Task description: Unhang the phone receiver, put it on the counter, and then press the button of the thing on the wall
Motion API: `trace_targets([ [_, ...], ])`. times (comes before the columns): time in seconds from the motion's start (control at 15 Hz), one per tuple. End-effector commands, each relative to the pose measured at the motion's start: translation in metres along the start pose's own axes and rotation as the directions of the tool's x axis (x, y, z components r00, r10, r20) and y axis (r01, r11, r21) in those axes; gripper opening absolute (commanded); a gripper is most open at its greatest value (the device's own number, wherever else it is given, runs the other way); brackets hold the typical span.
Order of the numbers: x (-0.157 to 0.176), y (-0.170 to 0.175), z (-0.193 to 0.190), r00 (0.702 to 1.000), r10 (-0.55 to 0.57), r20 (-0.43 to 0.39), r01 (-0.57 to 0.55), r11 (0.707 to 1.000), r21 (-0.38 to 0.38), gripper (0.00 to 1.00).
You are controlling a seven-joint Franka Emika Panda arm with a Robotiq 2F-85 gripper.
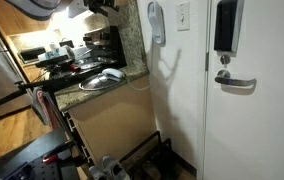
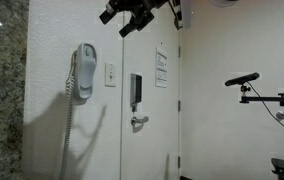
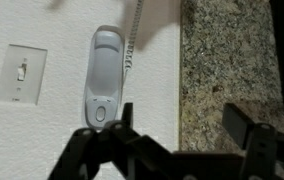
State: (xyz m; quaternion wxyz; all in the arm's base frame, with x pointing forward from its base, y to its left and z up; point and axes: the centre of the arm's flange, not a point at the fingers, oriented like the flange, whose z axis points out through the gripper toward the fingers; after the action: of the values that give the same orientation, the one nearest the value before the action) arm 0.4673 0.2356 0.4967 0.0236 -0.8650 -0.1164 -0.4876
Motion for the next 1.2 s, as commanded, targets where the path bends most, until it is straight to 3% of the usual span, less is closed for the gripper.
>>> trace_targets([
  [0.0,0.015,0.000,0.011,0.997,0.071,0.009,-0.071,0.997,-0.004,0.60],
  [0.47,0.021,0.019,0.011,0.972,0.235,0.002,-0.234,0.970,-0.063,0.08],
  [0.53,0.011,0.020,0.009,0.983,0.183,0.006,-0.183,0.983,-0.029,0.25],
  [0.67,0.012,0.024,0.009,0.978,0.210,0.001,-0.210,0.977,-0.036,0.10],
  [0.93,0.013,0.024,0.009,0.977,0.213,0.000,-0.213,0.977,-0.036,0.09],
  [1.0,0.013,0.025,0.011,0.976,0.216,0.005,-0.216,0.976,-0.027,0.02],
  [1.13,0.019,0.031,0.016,0.974,0.225,0.016,-0.225,0.974,-0.031,0.00],
])
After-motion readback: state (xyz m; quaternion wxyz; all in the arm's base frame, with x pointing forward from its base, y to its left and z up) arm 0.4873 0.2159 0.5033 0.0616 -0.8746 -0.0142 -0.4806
